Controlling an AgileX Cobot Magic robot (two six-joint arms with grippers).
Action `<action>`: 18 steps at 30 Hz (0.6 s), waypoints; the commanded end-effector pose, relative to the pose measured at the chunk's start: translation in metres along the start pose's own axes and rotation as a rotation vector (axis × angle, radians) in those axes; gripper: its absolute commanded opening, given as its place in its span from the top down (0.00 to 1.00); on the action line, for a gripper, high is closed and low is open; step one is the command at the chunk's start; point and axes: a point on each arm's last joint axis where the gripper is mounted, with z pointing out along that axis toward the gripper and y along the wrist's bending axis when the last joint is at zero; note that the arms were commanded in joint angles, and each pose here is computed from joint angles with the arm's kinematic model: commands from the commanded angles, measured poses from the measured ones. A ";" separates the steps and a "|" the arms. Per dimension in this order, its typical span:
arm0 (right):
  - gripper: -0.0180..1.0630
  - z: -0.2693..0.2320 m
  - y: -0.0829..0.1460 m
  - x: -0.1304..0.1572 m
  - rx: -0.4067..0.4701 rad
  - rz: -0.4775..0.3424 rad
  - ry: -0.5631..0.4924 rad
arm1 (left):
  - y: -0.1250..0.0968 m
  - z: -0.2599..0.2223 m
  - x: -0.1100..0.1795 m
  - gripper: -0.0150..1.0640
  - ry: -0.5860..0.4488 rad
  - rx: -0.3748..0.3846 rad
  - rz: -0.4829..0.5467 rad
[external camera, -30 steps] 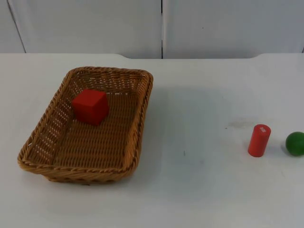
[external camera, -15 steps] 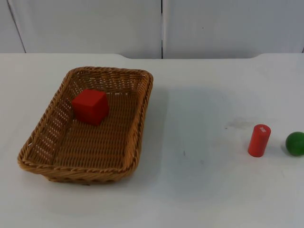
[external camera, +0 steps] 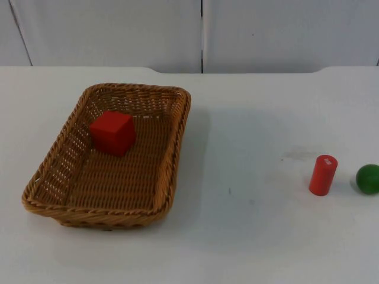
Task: Pick up the basket with the left hand and place the object to the left of the red cylinder into the basket with the right hand.
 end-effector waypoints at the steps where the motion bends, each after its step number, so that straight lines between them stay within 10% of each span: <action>1: 0.18 0.001 0.000 0.009 0.018 0.014 -0.024 | -0.003 -0.006 0.012 0.01 -0.016 -0.016 -0.005; 18: 0.18 -0.002 0.014 0.081 0.073 0.083 -0.048 | -0.016 -0.020 0.079 0.01 -0.038 -0.042 -0.059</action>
